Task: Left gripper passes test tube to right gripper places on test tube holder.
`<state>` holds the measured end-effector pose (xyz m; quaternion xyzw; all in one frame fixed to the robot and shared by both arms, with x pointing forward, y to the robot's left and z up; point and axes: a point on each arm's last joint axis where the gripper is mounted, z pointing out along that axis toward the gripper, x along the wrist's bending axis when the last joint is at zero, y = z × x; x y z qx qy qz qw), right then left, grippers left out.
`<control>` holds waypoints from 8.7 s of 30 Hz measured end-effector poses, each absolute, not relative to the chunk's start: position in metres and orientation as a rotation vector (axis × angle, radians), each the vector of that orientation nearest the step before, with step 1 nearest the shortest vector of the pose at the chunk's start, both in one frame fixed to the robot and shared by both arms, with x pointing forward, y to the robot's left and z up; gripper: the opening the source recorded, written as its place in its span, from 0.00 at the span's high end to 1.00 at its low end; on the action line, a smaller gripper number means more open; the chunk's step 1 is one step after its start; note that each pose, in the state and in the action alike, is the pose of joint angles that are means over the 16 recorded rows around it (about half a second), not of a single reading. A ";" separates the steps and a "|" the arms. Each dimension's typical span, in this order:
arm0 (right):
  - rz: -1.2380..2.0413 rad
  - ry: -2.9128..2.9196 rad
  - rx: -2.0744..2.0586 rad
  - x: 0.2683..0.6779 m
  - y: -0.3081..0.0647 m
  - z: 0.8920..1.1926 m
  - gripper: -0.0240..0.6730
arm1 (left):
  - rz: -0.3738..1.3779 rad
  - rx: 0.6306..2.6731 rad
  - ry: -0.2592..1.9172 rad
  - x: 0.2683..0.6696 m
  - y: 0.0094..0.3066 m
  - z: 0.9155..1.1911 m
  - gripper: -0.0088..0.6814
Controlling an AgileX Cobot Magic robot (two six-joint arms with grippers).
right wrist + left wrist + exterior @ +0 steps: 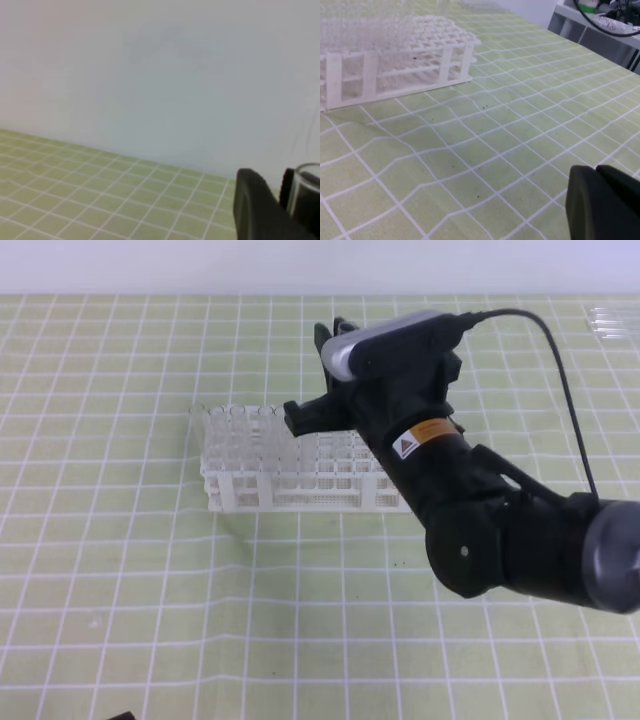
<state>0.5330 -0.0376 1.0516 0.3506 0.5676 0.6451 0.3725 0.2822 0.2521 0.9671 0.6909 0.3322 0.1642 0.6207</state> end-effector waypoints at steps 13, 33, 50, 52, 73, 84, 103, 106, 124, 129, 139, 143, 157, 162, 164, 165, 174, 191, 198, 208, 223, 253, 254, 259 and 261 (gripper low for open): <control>1.645 1.487 0.907 0.547 -0.022 1.037 0.95 | 0.376 1.593 0.765 0.282 0.252 0.965 0.99; 1.601 1.520 0.978 0.559 -0.020 1.020 0.95 | 0.377 1.592 0.765 0.282 0.252 0.966 0.99; 1.594 1.516 1.004 0.563 -0.021 1.012 0.95 | 0.377 1.590 0.765 0.282 0.252 0.967 0.99; 1.599 1.513 1.002 0.563 -0.021 1.011 0.95 | 0.377 1.590 0.765 0.282 0.252 0.967 0.99; 1.622 1.481 0.976 0.566 -0.020 1.008 0.95 | 0.378 1.590 0.765 0.282 0.252 0.967 0.99; 1.621 1.491 0.949 0.567 -0.019 1.006 0.95 | 0.377 1.591 0.766 0.282 0.252 0.967 0.99; 1.620 1.485 0.925 0.569 -0.017 1.000 0.95 | 0.377 1.592 0.766 0.282 0.252 0.967 0.99; 1.621 1.483 0.923 0.569 -0.017 1.000 0.95 | 0.377 1.594 0.767 0.282 0.252 0.966 0.99; 1.616 1.501 0.926 0.568 -0.017 0.998 0.95 | 0.377 1.592 0.766 0.282 0.252 0.967 0.99; 1.612 1.510 0.929 0.568 -0.016 0.997 0.95 | 0.377 1.594 0.766 0.282 0.252 0.966 0.99; 1.612 1.512 0.930 0.568 -0.016 0.997 0.95 | 0.376 1.595 0.766 0.282 0.252 0.965 0.99; 1.611 1.513 0.930 0.568 -0.016 0.997 0.95 | 0.376 1.595 0.766 0.282 0.252 0.965 0.99; 1.604 1.522 0.935 0.567 -0.018 0.997 0.93 | 0.377 1.592 0.766 0.282 0.252 0.967 0.99; 1.606 1.519 0.932 0.563 -0.022 1.003 0.93 | 0.377 1.593 0.766 0.282 0.252 0.966 0.99; 1.609 1.515 0.926 0.559 -0.025 1.009 0.93 | 0.377 1.593 0.766 0.282 0.252 0.966 0.99; 1.610 1.515 0.923 0.557 -0.027 1.012 0.93 | 0.377 1.593 0.766 0.282 0.252 0.966 0.99; 1.626 1.561 0.907 0.521 -0.057 1.059 0.94 | 0.377 1.594 0.766 0.282 0.252 0.966 0.99; 1.679 1.804 0.902 0.401 -0.149 1.114 0.97 | 0.376 1.596 0.767 0.282 0.252 0.965 0.99; 1.643 1.991 0.911 0.366 -0.171 1.108 0.97 | 0.376 1.599 0.769 0.282 0.252 0.964 0.99; 1.537 2.147 0.891 0.351 -0.181 1.101 0.97 | 0.377 1.598 0.769 0.282 0.252 0.966 0.99; 1.431 1.797 1.067 0.334 -0.246 1.110 0.97 | 0.376 1.602 0.771 0.282 0.252 0.965 0.99; 1.370 1.144 1.179 0.290 -0.294 1.000 0.97 | 0.376 1.610 0.777 0.282 0.252 0.965 0.99; 1.366 1.141 1.176 0.291 -0.295 1.000 0.97 | 0.376 1.611 0.777 0.282 0.252 0.964 0.99; 1.349 1.148 1.182 0.292 -0.295 0.995 0.97 | 0.376 1.614 0.779 0.282 0.252 0.963 0.99; 1.340 1.158 1.187 0.292 -0.295 0.992 0.97 | 0.375 1.616 0.779 0.282 0.252 0.963 0.99</control>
